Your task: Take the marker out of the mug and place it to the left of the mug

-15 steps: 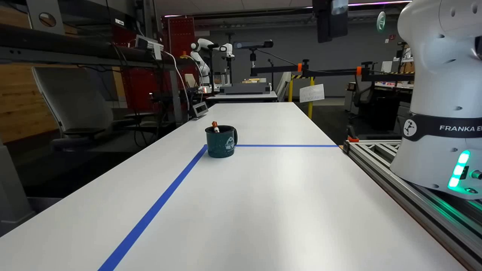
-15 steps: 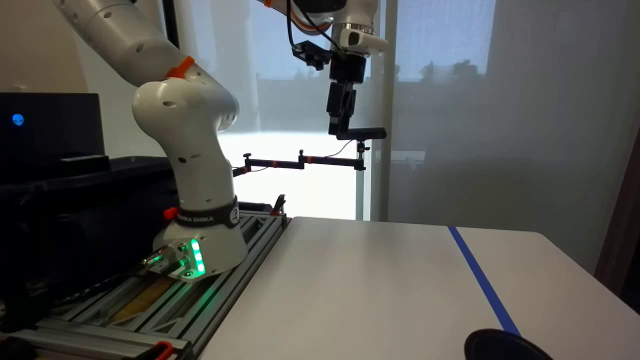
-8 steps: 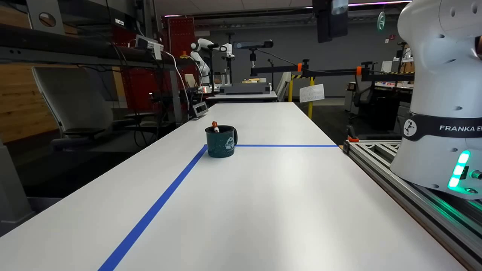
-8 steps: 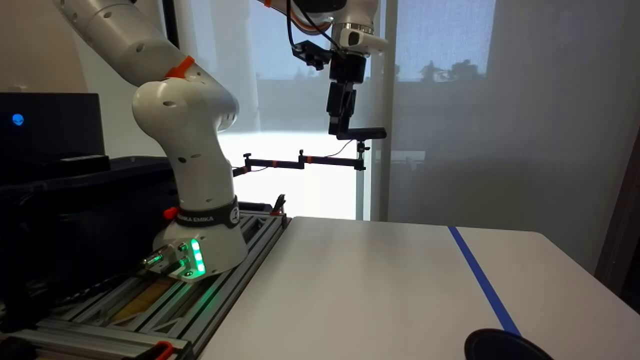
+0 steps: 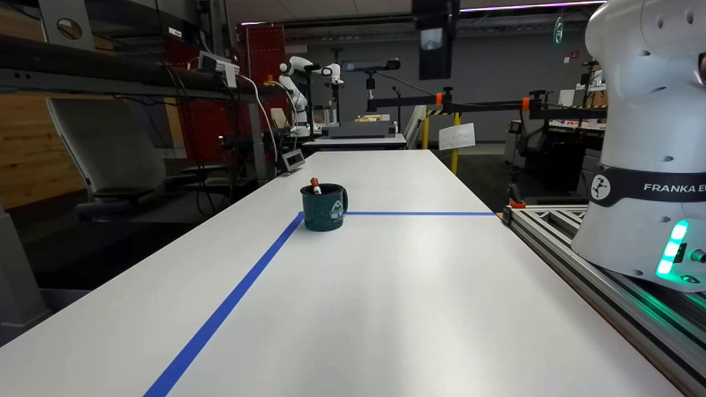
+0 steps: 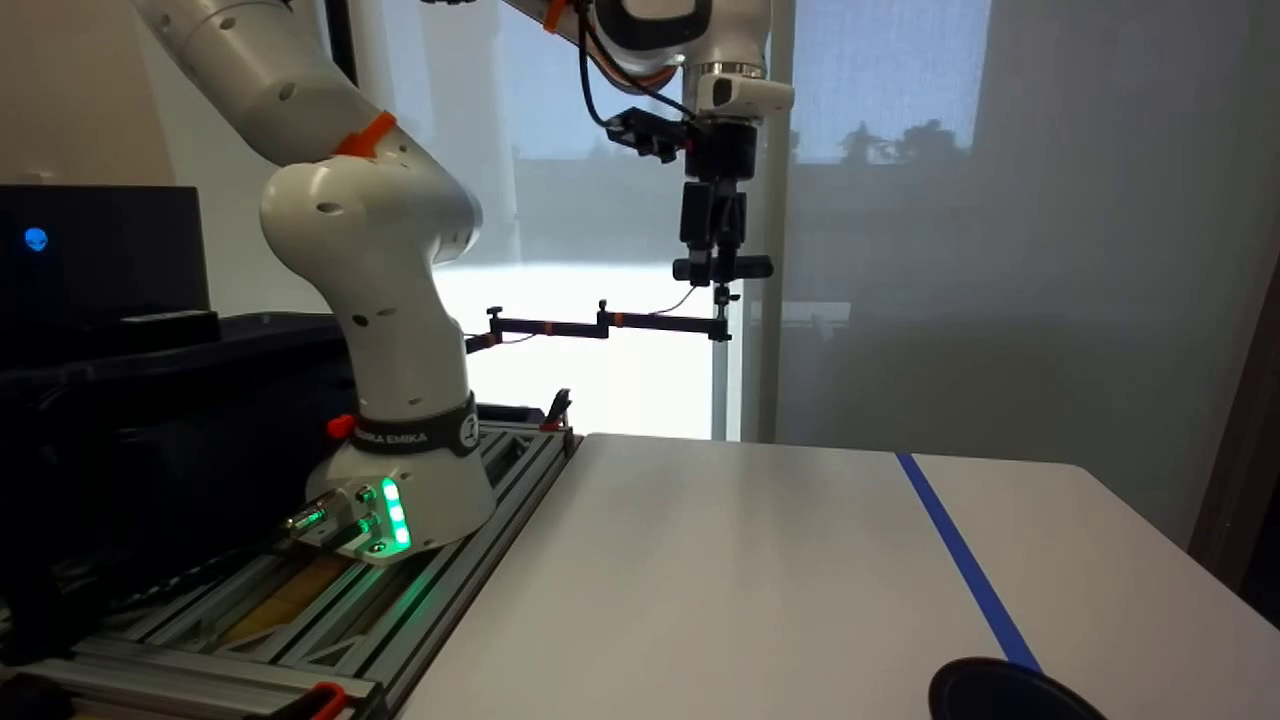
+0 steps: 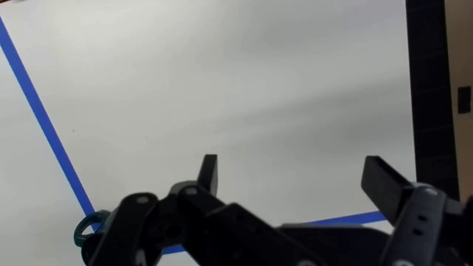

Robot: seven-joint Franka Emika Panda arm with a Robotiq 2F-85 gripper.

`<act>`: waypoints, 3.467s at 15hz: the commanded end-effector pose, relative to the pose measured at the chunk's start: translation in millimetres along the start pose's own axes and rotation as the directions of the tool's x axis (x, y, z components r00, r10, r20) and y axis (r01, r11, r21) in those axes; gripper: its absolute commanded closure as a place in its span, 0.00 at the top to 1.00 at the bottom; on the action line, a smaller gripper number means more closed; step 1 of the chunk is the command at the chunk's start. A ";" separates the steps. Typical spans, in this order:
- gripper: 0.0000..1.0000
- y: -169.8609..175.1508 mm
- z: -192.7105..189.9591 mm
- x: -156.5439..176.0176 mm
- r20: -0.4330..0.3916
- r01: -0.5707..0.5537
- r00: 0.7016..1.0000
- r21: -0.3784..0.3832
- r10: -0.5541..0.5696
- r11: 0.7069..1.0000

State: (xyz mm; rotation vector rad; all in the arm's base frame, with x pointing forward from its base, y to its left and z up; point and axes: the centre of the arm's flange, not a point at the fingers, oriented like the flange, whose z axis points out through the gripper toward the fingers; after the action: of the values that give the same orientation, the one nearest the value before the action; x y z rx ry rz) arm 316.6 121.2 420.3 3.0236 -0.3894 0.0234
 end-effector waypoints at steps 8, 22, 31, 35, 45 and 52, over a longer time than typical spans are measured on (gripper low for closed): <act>1.00 51.2 36.7 96.7 -0.279 -0.354 0.903 -0.053 0.327 0.934; 1.00 133.1 92.2 132.7 -0.371 -0.541 0.815 -0.213 0.445 0.814; 1.00 131.2 117.3 151.0 -0.494 -0.534 0.740 -0.019 0.456 0.845; 1.00 149.8 134.3 163.9 -0.515 -0.583 0.692 0.013 0.505 0.812; 1.00 186.1 180.1 198.1 -0.528 -0.660 0.638 0.000 0.560 0.752; 1.00 189.4 206.4 217.1 -0.553 -0.676 0.598 0.043 0.581 0.736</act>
State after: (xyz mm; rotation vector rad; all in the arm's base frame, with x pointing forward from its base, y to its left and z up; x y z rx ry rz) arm 468.1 -128.3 252.5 2.3795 -1.2721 0.7445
